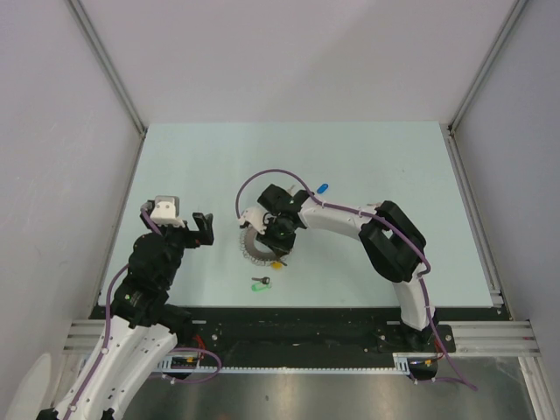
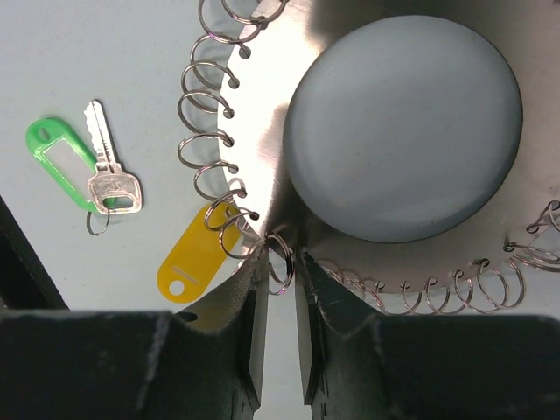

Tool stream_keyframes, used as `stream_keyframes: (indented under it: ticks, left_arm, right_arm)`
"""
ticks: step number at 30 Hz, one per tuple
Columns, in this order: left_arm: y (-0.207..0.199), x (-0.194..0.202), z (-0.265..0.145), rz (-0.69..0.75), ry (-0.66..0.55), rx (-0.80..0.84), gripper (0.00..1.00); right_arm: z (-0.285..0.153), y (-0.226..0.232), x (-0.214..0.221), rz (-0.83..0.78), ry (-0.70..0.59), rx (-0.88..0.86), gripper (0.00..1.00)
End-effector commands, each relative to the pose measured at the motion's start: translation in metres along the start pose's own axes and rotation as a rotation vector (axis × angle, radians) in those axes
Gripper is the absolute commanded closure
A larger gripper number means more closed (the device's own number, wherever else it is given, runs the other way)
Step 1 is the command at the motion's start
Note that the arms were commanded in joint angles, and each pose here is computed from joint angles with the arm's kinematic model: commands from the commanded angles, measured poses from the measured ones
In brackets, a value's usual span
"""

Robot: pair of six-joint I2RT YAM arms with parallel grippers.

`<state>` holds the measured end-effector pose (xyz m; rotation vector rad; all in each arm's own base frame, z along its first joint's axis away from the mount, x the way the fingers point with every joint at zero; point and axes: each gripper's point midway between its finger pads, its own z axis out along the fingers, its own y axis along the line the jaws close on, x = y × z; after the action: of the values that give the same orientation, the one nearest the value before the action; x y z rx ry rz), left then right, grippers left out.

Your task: Put the keys on the keyring

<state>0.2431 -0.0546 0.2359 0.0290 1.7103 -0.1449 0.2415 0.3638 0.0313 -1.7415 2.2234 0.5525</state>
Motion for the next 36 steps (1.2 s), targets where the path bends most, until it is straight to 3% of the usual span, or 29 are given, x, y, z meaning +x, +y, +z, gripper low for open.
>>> stream_keyframes:
  ticks: [1,12,16,20,31,36]
  left_arm:
    - [-0.005,-0.006,0.001,0.009,-0.030,0.028,0.00]
    - [-0.005,-0.006,0.001,0.011,-0.030,0.029,0.00]
    - [-0.006,-0.008,0.000,0.009,-0.036,0.031,0.00]
    - [-0.006,-0.006,0.001,0.010,-0.031,0.032,0.00]
    - [-0.013,-0.012,0.000,0.014,-0.047,0.074,0.00]
    - [-0.030,-0.021,-0.004,0.013,-0.084,0.176,0.00]
  right_arm:
    - [-0.006,0.001,-0.016,-0.035,-0.038,-0.022,0.78]
    - [0.001,0.004,-0.015,-0.044,-0.018,-0.044,0.79]
    - [0.001,0.004,-0.014,-0.042,-0.011,-0.044,0.85]
    - [-0.006,0.003,-0.017,-0.044,-0.022,-0.027,1.00]
    - [-0.080,-0.001,-0.055,-0.107,-0.218,0.182,1.00]
    - [-0.120,0.000,-0.074,-0.132,-0.340,0.333,1.00]
